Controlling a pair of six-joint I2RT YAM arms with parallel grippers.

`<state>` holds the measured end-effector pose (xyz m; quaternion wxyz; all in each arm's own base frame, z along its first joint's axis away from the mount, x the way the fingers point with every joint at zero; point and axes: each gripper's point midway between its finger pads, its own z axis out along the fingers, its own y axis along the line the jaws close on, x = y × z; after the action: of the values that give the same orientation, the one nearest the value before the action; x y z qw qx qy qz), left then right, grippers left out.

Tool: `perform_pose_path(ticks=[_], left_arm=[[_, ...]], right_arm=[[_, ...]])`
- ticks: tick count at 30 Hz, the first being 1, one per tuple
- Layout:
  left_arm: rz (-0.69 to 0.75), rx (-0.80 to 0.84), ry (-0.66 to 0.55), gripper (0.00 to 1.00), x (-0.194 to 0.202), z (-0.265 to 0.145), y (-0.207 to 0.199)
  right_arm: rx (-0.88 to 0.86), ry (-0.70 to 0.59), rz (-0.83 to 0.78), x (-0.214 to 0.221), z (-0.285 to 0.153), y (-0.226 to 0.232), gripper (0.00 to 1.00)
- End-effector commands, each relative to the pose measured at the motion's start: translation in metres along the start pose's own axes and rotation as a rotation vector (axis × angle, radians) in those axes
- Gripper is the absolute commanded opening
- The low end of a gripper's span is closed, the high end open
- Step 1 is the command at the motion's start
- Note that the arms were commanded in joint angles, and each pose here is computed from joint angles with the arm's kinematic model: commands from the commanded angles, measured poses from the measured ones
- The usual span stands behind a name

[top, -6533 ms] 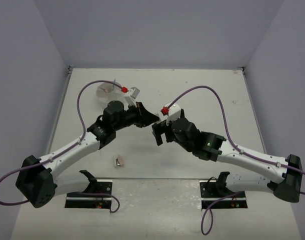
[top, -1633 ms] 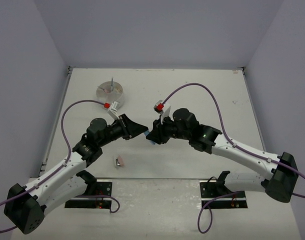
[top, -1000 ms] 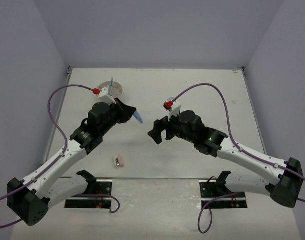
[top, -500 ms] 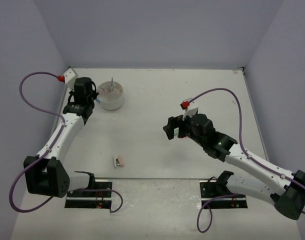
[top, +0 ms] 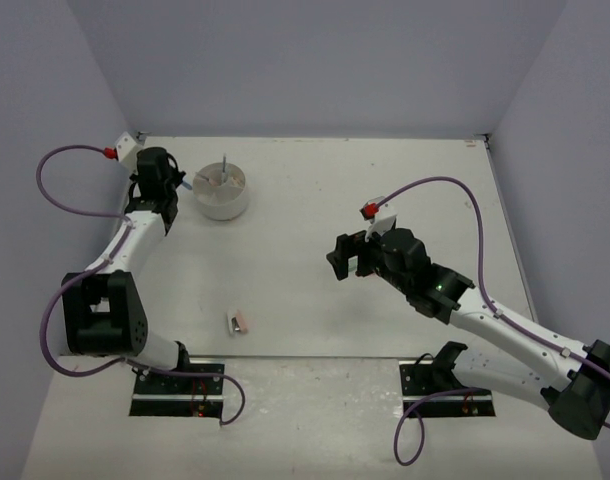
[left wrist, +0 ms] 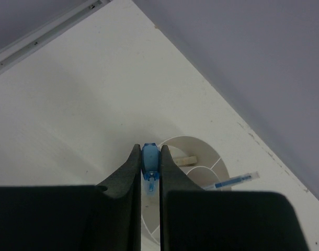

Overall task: Sort the stationery into containers
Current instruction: Place the pen in the storage box.

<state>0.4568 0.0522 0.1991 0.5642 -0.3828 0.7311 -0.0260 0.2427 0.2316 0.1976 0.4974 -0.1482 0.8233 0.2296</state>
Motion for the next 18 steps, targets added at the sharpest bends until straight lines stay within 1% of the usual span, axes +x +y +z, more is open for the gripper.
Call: perform_pose_path(ticks=[1,4,9,11,12,15,17,18], left_arm=[[-0.066,0.134,-0.075,0.00,-0.024,0.008,-0.030],[-0.067,0.108,-0.046,0.00,-0.013,0.015,-0.025],[-0.065,0.112,0.001,0.00,0.007,0.025,-0.022],[-0.071,0.105,0.020,0.05,0.014,0.028,-0.020],[-0.075,0.102,0.029,0.13,0.017,0.029,-0.019],[-0.081,0.088,0.054,0.48,0.023,0.031,-0.016],[-0.087,0.082,0.063,0.62,0.025,0.031,-0.014],[-0.089,0.081,0.064,0.66,0.025,0.030,-0.014]], right_arm=[[0.028,-0.021,-0.010,-0.005,0.001,-0.006,0.99],[0.031,-0.019,-0.010,-0.004,0.001,-0.007,0.99],[0.028,-0.011,-0.009,-0.003,0.003,-0.006,0.99],[0.031,-0.007,-0.011,-0.002,0.004,-0.006,0.99],[0.032,-0.004,-0.010,-0.001,0.005,-0.006,0.99],[0.041,0.001,-0.006,0.001,0.006,-0.008,0.99],[0.056,0.004,0.002,0.002,0.008,-0.010,0.99],[0.071,0.005,0.008,0.003,0.009,-0.013,0.99]])
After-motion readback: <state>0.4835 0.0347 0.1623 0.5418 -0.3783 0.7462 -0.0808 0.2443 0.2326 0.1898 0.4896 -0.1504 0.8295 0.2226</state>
